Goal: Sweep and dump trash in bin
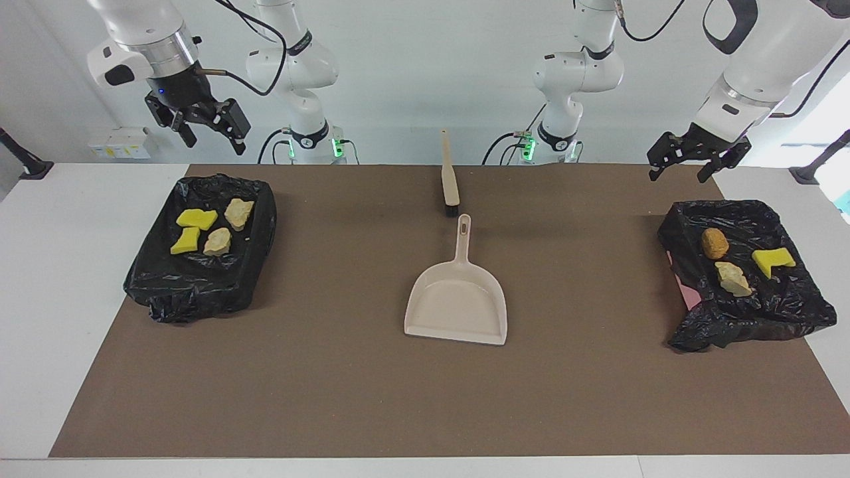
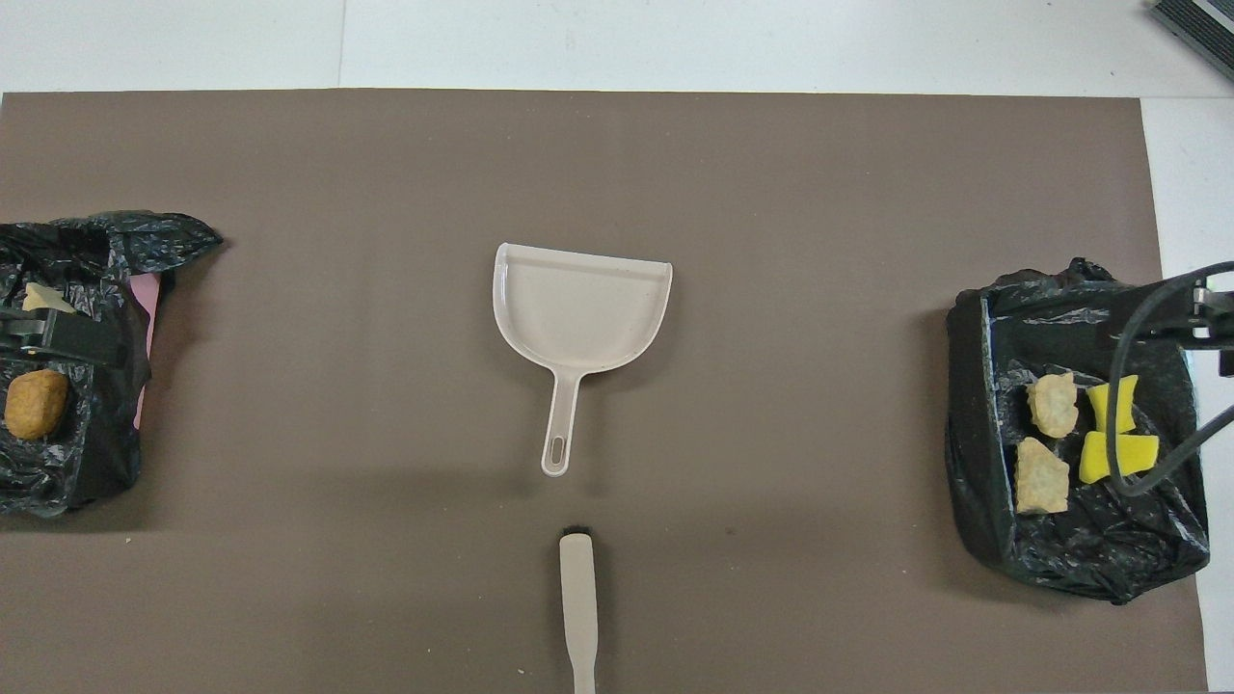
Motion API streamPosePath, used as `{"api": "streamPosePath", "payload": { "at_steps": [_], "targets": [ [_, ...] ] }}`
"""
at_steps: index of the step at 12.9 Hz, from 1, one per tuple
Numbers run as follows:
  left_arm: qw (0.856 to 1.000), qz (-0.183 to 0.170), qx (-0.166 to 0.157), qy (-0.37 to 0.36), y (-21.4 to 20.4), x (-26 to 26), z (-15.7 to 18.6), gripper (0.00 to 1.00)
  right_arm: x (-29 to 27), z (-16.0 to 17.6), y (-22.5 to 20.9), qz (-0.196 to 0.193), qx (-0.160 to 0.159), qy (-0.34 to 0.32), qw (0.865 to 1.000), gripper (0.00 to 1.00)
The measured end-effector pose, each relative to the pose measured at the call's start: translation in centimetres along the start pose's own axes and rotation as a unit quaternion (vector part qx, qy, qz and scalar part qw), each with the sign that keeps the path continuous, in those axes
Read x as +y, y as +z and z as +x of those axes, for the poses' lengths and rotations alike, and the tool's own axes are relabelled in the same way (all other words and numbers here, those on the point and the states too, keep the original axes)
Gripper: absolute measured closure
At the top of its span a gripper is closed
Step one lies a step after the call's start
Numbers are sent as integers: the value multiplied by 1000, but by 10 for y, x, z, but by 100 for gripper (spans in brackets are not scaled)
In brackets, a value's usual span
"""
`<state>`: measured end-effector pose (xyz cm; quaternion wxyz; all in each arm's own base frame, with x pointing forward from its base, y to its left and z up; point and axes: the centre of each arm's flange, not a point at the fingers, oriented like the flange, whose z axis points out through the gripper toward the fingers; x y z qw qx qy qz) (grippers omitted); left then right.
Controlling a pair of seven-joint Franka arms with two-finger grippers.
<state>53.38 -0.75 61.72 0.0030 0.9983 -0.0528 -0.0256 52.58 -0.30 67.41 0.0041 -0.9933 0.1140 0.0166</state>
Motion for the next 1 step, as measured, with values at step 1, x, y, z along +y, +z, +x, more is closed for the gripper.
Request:
{"api": "streamPosePath", "payload": {
  "at_steps": [1],
  "targets": [
    [1000, 0, 1, 0, -1, 0, 0, 0, 0, 0, 0, 0, 0, 0, 1000, 0]
  ]
}}
